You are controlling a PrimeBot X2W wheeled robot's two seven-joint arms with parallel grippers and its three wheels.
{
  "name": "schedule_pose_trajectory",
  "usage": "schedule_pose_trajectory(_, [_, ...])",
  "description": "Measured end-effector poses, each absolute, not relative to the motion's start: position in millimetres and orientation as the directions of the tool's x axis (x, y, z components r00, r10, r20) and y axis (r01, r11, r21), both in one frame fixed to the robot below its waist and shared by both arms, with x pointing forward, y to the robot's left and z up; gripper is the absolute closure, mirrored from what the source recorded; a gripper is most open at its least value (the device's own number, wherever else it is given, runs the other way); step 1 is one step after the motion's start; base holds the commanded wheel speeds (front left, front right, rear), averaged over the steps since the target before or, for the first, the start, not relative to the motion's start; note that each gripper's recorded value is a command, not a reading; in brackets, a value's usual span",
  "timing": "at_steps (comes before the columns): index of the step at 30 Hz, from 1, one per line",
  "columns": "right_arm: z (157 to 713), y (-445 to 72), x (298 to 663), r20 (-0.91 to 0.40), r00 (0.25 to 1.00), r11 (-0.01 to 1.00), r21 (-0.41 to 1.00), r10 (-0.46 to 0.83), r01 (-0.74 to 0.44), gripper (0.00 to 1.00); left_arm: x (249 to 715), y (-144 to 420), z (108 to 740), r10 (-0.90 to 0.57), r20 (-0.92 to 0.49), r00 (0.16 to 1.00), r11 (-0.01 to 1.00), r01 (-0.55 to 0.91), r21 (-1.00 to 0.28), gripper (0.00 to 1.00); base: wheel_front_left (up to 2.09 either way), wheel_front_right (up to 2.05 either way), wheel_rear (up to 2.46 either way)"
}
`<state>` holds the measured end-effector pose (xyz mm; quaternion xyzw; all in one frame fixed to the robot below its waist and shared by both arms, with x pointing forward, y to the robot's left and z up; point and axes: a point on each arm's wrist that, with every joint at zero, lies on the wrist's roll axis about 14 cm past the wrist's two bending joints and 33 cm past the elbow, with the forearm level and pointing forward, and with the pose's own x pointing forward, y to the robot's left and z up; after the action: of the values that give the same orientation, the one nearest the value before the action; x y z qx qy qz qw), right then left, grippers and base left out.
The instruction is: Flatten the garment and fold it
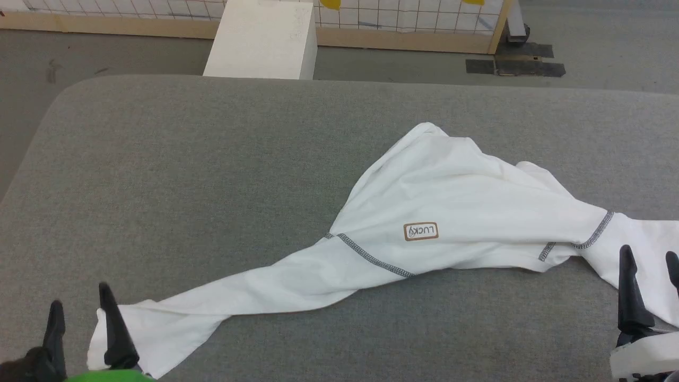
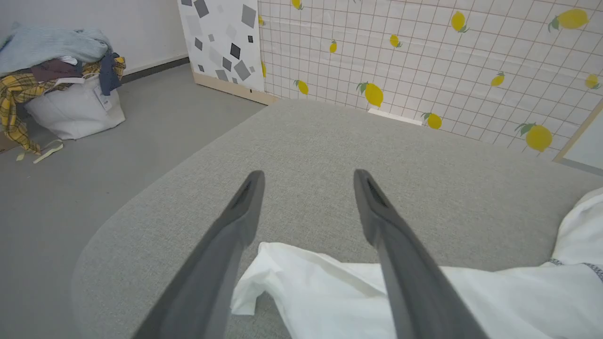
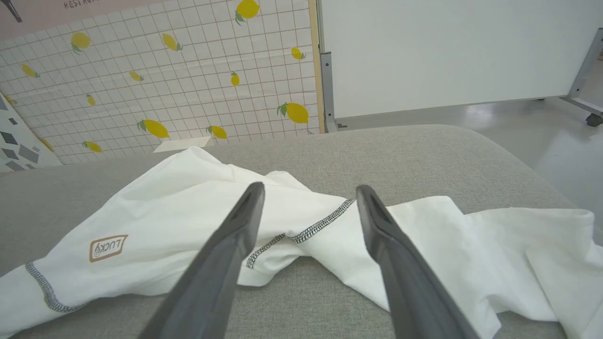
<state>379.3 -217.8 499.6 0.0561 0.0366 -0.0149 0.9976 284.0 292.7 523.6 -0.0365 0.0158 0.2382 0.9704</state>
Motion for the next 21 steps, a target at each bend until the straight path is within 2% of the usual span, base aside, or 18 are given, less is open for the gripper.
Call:
schedule_pose_trajectory(4, [499.2, -218.5, 380.3, -0.08, 0.996, 0.994, 0.107, -0.027, 0.035, 0.0, 313.7, 264.9, 555.7, 0.33, 0.052, 0.943, 0.943, -0.326, -0.062, 0.0, 0.0, 0.0, 0.0])
schedule_pose_trajectory(6, [496.7, -218.1, 381.1, -0.087, 0.996, 0.994, 0.107, -0.026, 0.035, 0.0, 329.9, 243.7, 561.4, 0.24, 0.06, 0.969, 0.97, -0.237, -0.055, 0.0, 0.0, 0.0, 0.0])
schedule_pose_trajectory(9, [491.3, -216.0, 383.0, -0.102, 0.995, 0.993, 0.11, -0.02, 0.032, 0.0, 353.3, 205.3, 550.2, 0.079, -0.001, 0.997, 0.996, -0.079, -0.027, 0.0, 0.0, 0.0, 0.0])
schedule_pose_trajectory(11, [486.9, -215.2, 384.3, -0.114, 0.993, 0.993, 0.111, -0.019, 0.032, 0.0, 365.1, 178.1, 529.3, -0.028, -0.094, 0.995, 1.0, 0.028, -0.007, 0.0, 0.0, 0.0, 0.0])
schedule_pose_trajectory(15, [483.2, -215.7, 390.0, -0.121, 0.992, 0.993, 0.113, -0.022, 0.035, 0.0, 375.5, 140.3, 481.0, -0.181, -0.303, 0.936, 0.979, 0.201, 0.035, 0.0, 0.0, 0.0, 0.0])
schedule_pose_trajectory(21, [480.4, -225.3, 391.6, -0.128, 0.99, 0.992, 0.106, -0.052, 0.066, 0.0, 366.8, 123.7, 414.4, -0.261, -0.561, 0.786, 0.941, 0.337, 0.034, 0.0, 0.0, 0.0, 0.0])
